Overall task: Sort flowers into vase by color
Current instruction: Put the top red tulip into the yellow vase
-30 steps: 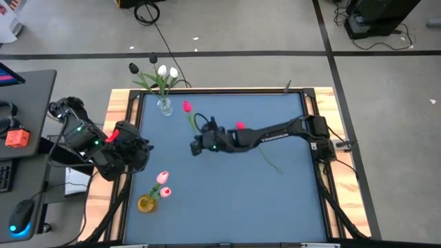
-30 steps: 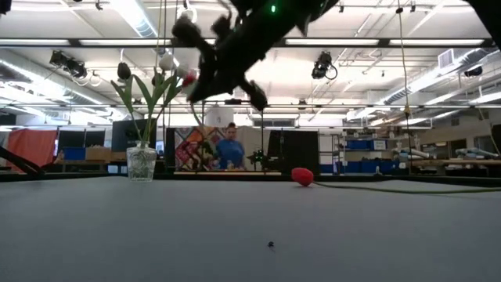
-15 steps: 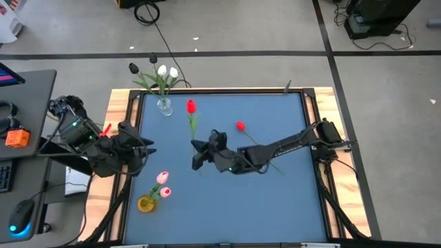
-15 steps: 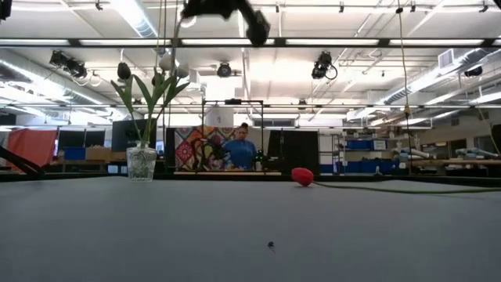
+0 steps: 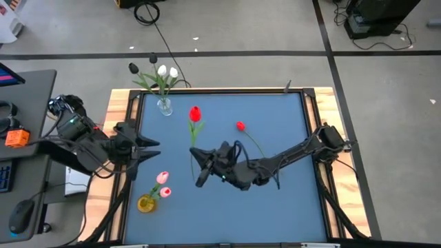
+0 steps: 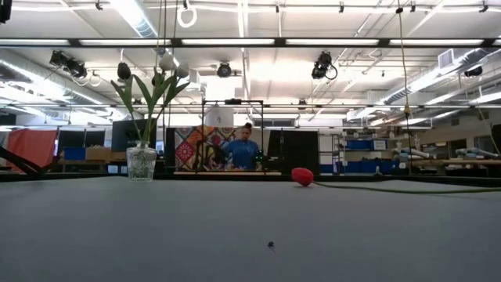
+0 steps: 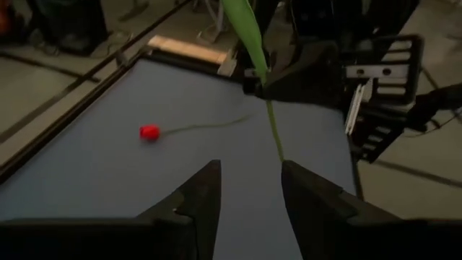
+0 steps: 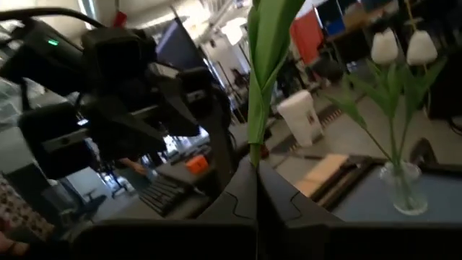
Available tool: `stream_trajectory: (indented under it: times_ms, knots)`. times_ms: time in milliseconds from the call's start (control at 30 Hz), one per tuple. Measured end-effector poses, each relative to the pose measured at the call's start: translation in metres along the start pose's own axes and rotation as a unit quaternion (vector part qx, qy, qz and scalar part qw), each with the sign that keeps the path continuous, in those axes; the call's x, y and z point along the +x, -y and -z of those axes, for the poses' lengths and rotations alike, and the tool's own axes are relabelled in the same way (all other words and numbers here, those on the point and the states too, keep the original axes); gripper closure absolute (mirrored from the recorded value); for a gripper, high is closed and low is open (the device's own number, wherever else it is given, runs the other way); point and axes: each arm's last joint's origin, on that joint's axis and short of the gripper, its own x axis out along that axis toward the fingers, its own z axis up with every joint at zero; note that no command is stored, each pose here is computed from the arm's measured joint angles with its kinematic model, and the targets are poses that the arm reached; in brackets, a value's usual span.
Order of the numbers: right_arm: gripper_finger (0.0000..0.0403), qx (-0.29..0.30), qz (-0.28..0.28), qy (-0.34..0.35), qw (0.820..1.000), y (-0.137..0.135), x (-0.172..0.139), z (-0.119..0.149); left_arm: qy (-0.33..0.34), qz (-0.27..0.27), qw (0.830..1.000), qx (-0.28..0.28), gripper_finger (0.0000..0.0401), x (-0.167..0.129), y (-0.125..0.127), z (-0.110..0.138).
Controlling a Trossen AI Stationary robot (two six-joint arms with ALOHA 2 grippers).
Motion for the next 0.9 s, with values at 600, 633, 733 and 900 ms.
stream_trajectory:
  times_ms: [600,633,733,900]
  knots:
    - [0.0401,0.032,0.070,0.020,0.997,0.008,-0.031,0.024,0.010,0.051,0.998,-0.021,0.0233,-0.002,0.005,-0.007]
    - [0.0401,0.050,0.052,0.012,0.997,0.010,-0.028,0.025,0.003,0.054,0.998,-0.019,0.0233,-0.001,0.007,-0.006]
    - [0.0401,0.044,0.024,0.004,0.999,0.010,-0.022,0.021,-0.006,0.040,0.999,-0.009,0.0233,0.008,0.010,-0.005]
    - [0.0401,0.020,-0.025,0.044,0.999,0.003,-0.019,0.002,0.001,0.017,1.000,-0.009,0.0233,0.014,0.006,-0.008]
